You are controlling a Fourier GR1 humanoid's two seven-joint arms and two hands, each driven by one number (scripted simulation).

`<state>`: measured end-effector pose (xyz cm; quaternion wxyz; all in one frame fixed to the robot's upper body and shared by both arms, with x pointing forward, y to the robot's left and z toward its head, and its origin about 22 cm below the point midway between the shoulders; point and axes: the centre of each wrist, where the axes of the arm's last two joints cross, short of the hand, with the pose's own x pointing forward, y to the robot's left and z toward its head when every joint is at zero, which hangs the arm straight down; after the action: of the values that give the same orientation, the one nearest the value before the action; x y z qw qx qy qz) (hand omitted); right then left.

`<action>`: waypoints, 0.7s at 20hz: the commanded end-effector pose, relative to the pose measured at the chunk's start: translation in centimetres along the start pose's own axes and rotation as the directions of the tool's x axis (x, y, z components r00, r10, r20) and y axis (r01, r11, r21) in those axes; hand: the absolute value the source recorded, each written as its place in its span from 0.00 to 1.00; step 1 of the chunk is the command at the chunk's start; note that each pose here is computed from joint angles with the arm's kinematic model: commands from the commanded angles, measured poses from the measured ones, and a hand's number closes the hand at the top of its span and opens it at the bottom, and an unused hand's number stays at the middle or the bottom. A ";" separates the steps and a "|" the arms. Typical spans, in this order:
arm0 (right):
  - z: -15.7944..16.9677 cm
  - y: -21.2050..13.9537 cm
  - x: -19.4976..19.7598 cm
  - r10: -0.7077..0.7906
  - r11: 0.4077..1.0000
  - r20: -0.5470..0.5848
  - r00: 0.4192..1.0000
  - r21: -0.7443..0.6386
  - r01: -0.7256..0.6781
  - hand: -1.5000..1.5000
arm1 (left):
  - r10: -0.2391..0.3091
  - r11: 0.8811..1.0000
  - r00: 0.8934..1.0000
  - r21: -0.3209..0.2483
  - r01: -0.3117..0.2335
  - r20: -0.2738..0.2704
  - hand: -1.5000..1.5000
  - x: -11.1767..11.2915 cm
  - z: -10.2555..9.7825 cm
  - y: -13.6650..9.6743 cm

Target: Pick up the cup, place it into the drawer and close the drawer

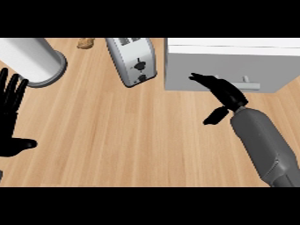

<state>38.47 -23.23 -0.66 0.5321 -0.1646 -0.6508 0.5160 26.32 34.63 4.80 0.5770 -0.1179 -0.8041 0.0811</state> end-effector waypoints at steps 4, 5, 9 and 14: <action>-0.7 -2.6 -2.6 -0.033 0.999 -0.045 0.998 0.023 0.034 0.00 | 0.009 1.000 1.000 -0.029 -0.009 -0.002 0.00 -1.0 0.1 -0.3; -1.0 -3.4 -2.6 -0.026 0.999 -0.052 0.998 0.026 0.027 0.00 | 0.022 1.000 1.000 -0.006 -0.022 -0.007 0.00 -1.2 0.8 -0.6; -0.8 -6.9 -3.2 -0.034 0.999 -0.071 0.997 0.002 0.034 0.00 | 0.018 0.999 1.000 -0.041 -0.018 -0.009 0.00 -1.9 0.5 -1.1; -0.8 -8.7 -3.4 -0.034 0.999 -0.076 0.997 -0.015 0.033 0.00 | 0.006 0.998 1.000 -0.059 -0.005 0.004 0.00 -1.9 -0.2 -0.5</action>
<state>42.10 -26.90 2.08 0.5372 -0.1073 -0.6576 0.5171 26.87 33.85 3.58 0.5750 -0.1351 -0.8043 0.0654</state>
